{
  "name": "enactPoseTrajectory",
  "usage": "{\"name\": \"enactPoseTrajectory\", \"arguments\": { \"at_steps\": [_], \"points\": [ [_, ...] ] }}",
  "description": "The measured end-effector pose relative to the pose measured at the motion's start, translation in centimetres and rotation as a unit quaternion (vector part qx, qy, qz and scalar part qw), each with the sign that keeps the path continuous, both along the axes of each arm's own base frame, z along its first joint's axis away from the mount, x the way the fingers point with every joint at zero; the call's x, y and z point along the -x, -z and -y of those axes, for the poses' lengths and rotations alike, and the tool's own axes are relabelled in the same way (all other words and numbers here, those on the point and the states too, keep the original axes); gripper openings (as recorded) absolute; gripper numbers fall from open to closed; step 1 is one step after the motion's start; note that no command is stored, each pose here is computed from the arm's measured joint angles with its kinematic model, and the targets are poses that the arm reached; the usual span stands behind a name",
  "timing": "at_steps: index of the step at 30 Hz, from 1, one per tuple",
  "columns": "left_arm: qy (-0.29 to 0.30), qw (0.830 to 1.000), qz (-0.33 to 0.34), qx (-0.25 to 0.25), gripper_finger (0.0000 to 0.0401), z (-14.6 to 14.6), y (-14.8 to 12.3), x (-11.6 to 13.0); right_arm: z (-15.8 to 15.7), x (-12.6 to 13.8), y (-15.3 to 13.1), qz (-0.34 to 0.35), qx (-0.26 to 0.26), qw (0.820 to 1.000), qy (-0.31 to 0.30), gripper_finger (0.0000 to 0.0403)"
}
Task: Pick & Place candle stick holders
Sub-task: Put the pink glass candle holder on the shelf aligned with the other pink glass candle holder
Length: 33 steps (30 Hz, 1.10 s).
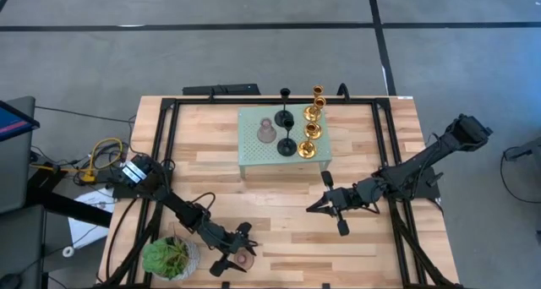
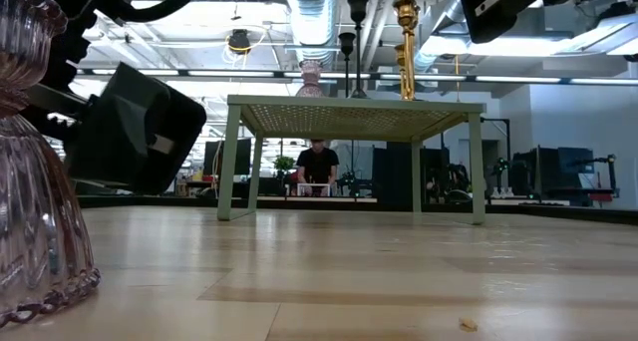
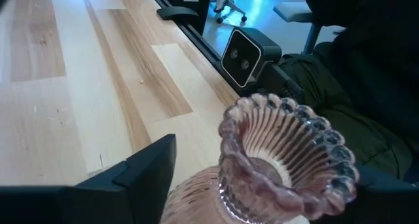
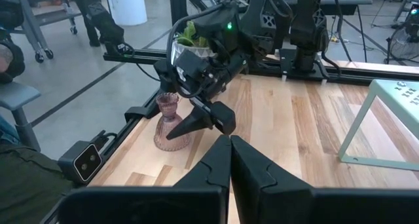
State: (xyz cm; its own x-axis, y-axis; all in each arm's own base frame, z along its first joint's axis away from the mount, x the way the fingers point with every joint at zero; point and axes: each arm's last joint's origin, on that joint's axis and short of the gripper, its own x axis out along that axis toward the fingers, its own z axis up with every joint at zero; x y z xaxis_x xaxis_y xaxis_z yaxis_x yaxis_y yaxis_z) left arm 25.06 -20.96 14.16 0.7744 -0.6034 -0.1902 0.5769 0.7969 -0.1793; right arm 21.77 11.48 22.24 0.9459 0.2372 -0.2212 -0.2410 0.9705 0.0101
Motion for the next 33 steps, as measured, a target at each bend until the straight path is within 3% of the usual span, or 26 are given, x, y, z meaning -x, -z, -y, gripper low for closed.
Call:
{"name": "enactPoseTrajectory", "arguments": {
  "at_steps": [7, 12, 33],
  "points": [
    [0.0, 1.0, 0.001, 0.0, 0.021, 0.0, -0.01, 0.0, 0.01, 0.01, 0.04, -0.001, 0.001, 1.0, 0.0, 0.0],
    [0.0, 1.0, 0.004, 0.003, 0.0184, 0.01, -0.1, -0.02, 0.0, 0.01, 0.03, -0.002, 0.001, 1.0, 0.0, 0.0],
    [-0.014, 1.0, 0.009, 0.004, 0.0175, -0.19, -0.2, -0.2, 0.0, 0.01, 0.03, -0.002, 0.001, 1.0, 0.0, 0.0]
  ]
}}
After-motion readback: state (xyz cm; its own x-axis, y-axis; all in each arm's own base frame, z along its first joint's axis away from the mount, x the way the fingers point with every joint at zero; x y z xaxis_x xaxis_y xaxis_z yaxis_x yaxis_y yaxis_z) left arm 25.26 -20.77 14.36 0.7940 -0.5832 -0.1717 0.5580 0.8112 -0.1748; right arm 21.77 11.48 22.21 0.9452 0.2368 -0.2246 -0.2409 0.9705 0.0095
